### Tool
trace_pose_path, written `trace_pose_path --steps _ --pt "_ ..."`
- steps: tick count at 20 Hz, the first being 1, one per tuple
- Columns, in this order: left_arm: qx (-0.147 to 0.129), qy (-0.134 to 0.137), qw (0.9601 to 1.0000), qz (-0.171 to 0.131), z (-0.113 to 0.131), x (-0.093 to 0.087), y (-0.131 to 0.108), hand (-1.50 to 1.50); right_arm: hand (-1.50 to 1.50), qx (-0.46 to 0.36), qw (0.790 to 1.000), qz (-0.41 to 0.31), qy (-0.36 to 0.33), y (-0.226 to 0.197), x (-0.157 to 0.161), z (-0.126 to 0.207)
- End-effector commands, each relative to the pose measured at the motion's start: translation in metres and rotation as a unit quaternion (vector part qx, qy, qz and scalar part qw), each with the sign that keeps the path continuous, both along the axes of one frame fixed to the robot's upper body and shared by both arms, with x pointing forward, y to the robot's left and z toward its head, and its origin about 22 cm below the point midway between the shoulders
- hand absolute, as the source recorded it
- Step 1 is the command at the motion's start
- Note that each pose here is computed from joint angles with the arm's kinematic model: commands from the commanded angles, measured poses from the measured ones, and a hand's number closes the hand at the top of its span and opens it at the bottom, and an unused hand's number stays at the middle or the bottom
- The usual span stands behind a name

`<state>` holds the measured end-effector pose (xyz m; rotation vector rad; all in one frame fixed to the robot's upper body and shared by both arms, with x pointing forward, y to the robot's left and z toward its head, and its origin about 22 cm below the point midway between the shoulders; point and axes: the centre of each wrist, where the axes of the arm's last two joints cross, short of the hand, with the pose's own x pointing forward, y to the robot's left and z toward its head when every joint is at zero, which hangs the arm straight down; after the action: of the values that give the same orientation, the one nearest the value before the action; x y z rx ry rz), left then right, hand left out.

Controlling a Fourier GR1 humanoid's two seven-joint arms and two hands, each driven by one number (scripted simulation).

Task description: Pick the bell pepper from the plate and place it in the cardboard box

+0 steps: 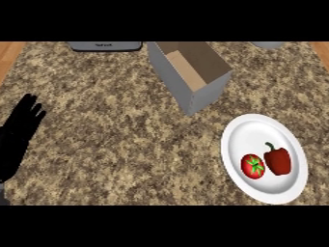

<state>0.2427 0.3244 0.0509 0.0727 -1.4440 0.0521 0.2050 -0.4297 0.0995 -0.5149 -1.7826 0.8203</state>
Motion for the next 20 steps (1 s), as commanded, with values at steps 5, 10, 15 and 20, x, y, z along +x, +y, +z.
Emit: trace_pose_path --steps 5,10,15,20 --pt "-0.006 0.005 1.0 -0.002 0.0 0.009 -0.009 0.0 -1.5 -0.225 0.965 -0.025 0.129 0.036 -0.002 0.042" --pt "0.002 -0.005 0.9999 -0.009 0.004 0.009 -0.016 0.0 -1.5 -0.247 0.948 -0.048 0.196 0.081 0.008 0.047" --pt "0.002 0.0 1.0 -0.009 0.001 0.006 -0.001 0.0 -1.5 -0.241 0.932 -0.047 0.265 0.097 0.015 0.05" --pt "-0.002 -0.007 1.0 -0.006 0.0 -0.013 0.003 0.0 -1.5 -0.261 0.92 -0.046 0.288 0.093 0.018 0.018"
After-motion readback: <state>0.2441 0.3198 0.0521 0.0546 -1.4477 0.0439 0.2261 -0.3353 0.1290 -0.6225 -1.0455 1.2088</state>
